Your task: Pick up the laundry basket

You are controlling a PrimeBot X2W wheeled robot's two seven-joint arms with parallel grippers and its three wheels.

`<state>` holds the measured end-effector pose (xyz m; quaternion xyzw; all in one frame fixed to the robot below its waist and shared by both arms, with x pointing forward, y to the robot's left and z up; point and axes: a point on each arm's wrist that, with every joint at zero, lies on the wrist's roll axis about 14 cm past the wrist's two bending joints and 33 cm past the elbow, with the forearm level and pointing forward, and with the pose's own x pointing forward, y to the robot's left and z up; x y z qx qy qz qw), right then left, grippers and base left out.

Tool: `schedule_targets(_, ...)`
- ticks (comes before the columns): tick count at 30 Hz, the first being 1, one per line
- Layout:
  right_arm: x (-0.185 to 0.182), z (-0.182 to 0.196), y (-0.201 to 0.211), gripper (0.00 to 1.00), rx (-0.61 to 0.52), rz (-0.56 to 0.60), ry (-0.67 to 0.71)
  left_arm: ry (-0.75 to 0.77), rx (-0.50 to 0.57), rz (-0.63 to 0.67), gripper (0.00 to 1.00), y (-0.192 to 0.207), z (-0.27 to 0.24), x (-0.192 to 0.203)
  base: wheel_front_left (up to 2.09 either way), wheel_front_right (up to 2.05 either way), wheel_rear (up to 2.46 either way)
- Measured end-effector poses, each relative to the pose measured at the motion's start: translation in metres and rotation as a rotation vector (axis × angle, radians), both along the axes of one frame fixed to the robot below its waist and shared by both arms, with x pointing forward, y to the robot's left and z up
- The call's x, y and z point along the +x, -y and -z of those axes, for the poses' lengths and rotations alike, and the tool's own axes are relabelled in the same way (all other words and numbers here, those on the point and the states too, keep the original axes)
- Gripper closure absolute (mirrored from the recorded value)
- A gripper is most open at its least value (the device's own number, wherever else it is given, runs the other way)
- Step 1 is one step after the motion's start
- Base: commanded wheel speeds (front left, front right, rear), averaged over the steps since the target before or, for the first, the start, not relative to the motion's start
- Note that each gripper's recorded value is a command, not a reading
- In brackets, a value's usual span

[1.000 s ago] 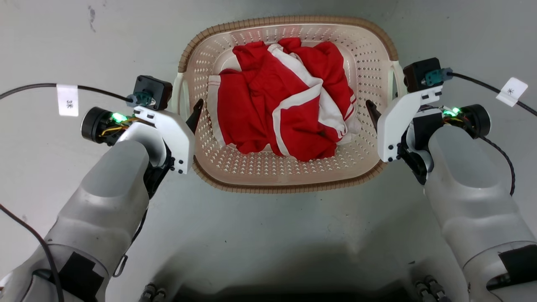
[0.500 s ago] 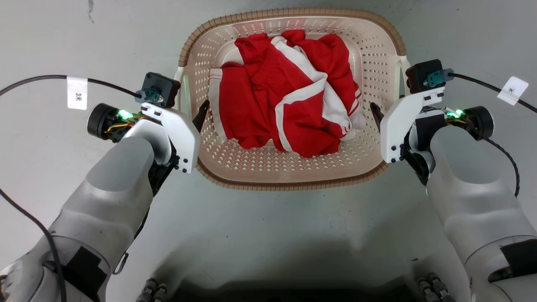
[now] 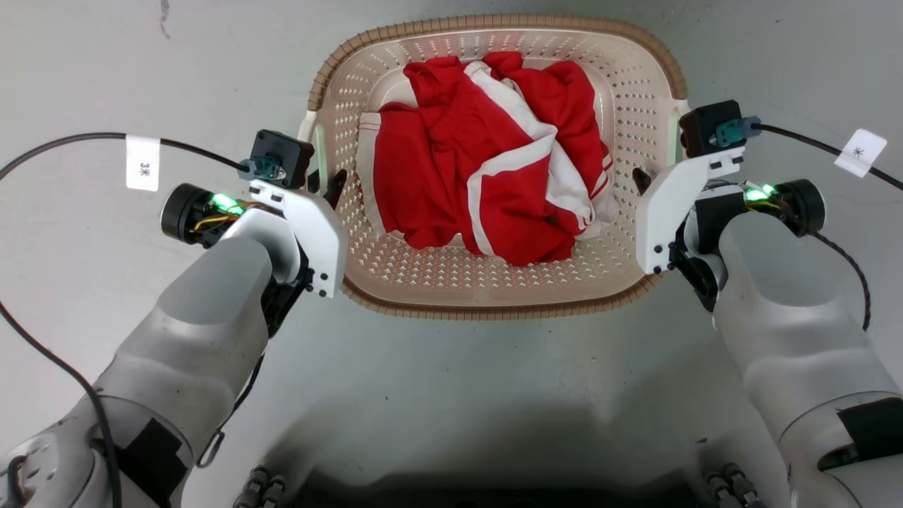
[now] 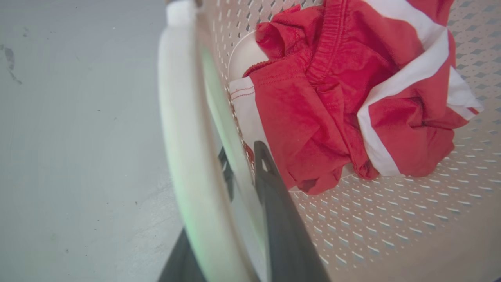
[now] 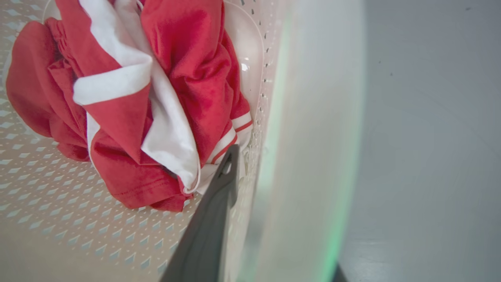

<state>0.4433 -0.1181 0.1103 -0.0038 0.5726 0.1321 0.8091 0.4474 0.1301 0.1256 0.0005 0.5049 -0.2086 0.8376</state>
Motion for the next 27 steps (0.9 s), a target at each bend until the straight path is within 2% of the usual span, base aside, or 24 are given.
schedule_targets(10,-0.003,-0.011,0.003,1.00,-0.010,0.006,-0.015,-0.007,-0.012,-0.002,1.00,0.002,-0.012,-0.005,0.00,0.00,0.00)
schedule_targets(15,-0.024,-0.023,0.007,1.00,-0.023,0.010,-0.094,-0.050,-0.020,0.013,1.00,0.005,-0.024,-0.023,0.00,0.00,0.00)
schedule_targets(27,-0.055,-0.077,0.009,1.00,-0.039,-0.003,-0.195,-0.050,-0.022,0.034,1.00,0.001,-0.079,-0.041,0.00,0.00,0.00)
